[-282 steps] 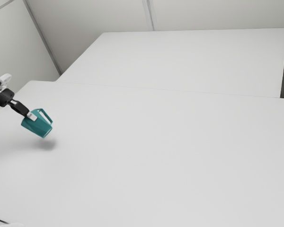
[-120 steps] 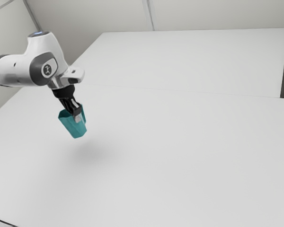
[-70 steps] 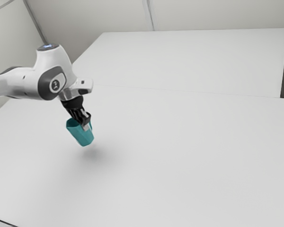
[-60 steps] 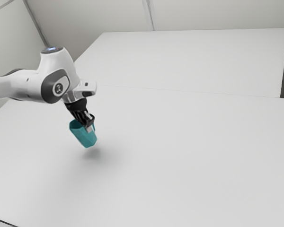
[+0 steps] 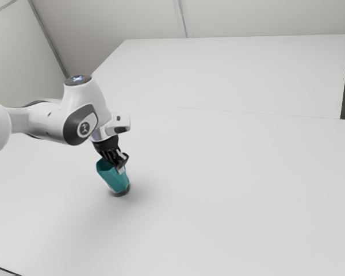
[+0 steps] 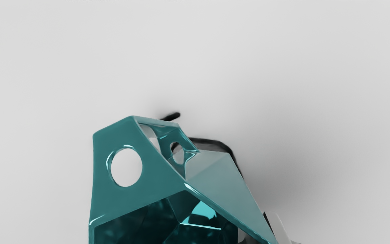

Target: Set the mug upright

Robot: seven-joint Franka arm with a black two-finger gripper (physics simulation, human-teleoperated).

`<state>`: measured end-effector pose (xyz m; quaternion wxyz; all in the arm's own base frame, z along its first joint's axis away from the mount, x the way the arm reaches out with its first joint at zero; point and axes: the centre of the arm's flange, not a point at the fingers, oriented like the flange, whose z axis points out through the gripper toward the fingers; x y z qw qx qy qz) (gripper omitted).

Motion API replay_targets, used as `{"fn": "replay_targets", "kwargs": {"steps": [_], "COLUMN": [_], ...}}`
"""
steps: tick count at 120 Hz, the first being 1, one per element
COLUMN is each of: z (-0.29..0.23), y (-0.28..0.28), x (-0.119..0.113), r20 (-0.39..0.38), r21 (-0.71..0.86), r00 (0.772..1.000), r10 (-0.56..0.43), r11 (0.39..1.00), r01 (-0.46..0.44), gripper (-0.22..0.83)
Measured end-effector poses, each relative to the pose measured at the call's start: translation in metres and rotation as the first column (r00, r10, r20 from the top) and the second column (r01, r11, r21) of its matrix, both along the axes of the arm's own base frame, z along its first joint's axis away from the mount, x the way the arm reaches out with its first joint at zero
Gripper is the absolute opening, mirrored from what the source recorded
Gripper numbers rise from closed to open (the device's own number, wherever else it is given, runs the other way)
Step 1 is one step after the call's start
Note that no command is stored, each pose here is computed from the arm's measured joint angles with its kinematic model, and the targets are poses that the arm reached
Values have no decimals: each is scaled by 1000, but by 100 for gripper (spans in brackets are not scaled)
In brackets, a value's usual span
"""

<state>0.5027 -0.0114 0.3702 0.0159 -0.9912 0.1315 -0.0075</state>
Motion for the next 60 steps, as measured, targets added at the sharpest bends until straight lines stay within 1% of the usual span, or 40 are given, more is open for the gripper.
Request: {"fn": "replay_targets", "kwargs": {"steps": [17, 45, 60], "z": [-1, 4, 14], "y": [-3, -11, -16], "x": [2, 3, 4], "r20": [14, 31, 53], "r21": [-1, -10, -15], "r00": [1000, 999, 998], "r10": [18, 31, 32], "r11": [1000, 999, 999], "r01": [-18, -30, -31], "gripper": [-16, 5, 16]}}
